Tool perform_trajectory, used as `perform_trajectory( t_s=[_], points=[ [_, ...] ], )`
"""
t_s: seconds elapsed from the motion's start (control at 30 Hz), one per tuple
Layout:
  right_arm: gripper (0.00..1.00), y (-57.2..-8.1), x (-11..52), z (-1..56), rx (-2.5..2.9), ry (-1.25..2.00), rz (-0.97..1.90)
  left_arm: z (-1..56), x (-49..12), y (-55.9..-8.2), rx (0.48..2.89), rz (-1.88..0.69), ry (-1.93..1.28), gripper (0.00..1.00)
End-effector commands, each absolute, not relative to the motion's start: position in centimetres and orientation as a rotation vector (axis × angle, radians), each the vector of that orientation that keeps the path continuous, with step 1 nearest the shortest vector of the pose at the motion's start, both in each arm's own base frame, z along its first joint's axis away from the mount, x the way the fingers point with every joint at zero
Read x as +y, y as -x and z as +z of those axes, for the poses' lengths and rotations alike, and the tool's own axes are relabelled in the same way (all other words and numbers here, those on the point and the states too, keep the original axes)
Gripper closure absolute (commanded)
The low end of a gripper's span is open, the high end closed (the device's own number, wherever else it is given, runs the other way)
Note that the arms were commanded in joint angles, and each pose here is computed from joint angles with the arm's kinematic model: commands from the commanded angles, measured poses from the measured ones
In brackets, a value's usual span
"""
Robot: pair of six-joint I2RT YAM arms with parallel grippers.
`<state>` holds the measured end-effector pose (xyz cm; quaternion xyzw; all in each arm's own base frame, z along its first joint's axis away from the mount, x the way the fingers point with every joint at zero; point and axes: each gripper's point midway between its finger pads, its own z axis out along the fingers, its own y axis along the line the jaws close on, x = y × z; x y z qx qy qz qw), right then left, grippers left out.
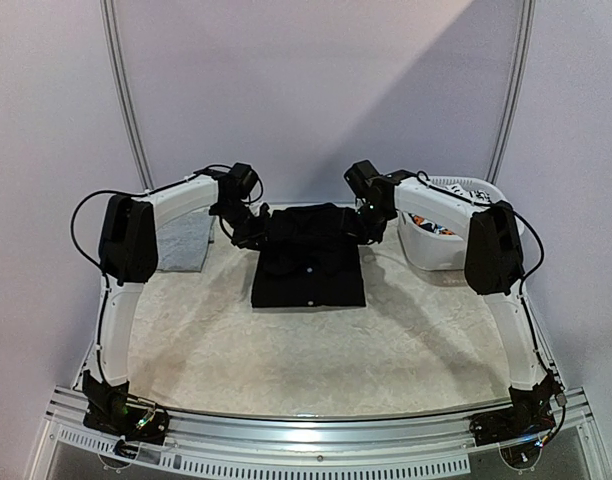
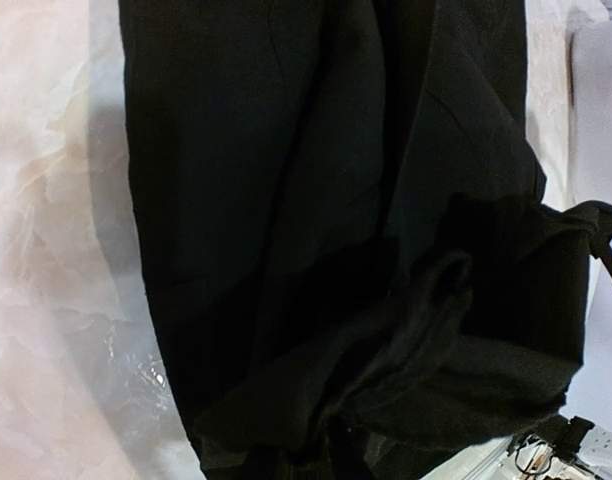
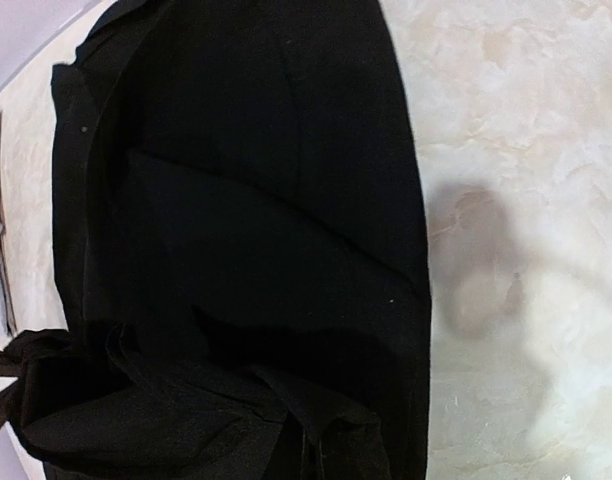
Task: Fold and stack the mixed laundry pile
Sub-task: Fold the rectangle-folded shirt at the center of the board.
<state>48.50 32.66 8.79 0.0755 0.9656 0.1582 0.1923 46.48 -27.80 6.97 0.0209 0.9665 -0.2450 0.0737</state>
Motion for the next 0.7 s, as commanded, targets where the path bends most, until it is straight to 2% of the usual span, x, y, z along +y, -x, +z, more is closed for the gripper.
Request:
perform_trajectory(
  t_s=[0.0,0.07,0.13,0.17,0.2,0.23,0.33,0.37,0.53,0.67],
  points=[
    [1.0,-50.2,31.2,9.3,2.647,-0.357,0.375,7.4,-27.8,-48.3,2.86,-0.767,0.001,0.86],
    [0.99,-50.4,31.2,9.4,2.64,-0.368,0.388,7.8,-27.5,-48.7,2.852,-0.761,0.011,0.81],
    [0.92,-50.6,31.6,9.5,2.642,-0.373,0.424,8.6,-26.9,-49.2,2.837,-0.748,0.024,0.71],
    [0.82,-50.7,31.7,9.7,2.641,-0.379,0.446,9.4,-26.7,-49.3,2.825,-0.745,0.025,0.6],
    [0.75,-50.7,31.9,9.8,2.641,-0.385,0.461,10.2,-26.4,-49.4,2.812,-0.722,0.017,0.41],
    [0.71,-50.7,31.8,10.1,2.639,-0.392,0.456,11.3,-26.1,-49.5,2.79,-0.701,0.004,0.28],
    [0.64,-50.4,30.7,10.9,2.631,-0.45,0.402,14.3,-25.6,-48.9,2.736,-0.676,-0.027,0.04],
    [0.6,-50.4,30.3,11.8,2.611,-0.471,0.392,14.9,-25.4,-48.5,2.729,-0.67,-0.032,0.01],
    [0.43,-49.2,29.1,14.5,2.592,-0.434,0.371,15.7,-23.2,-44.2,2.75,-0.624,-0.054,0.01],
    [0.39,-45.6,28.7,13.7,2.636,-0.348,0.441,14.2,-22.2,-40.0,2.792,-0.656,-0.092,0.08]
  ],
)
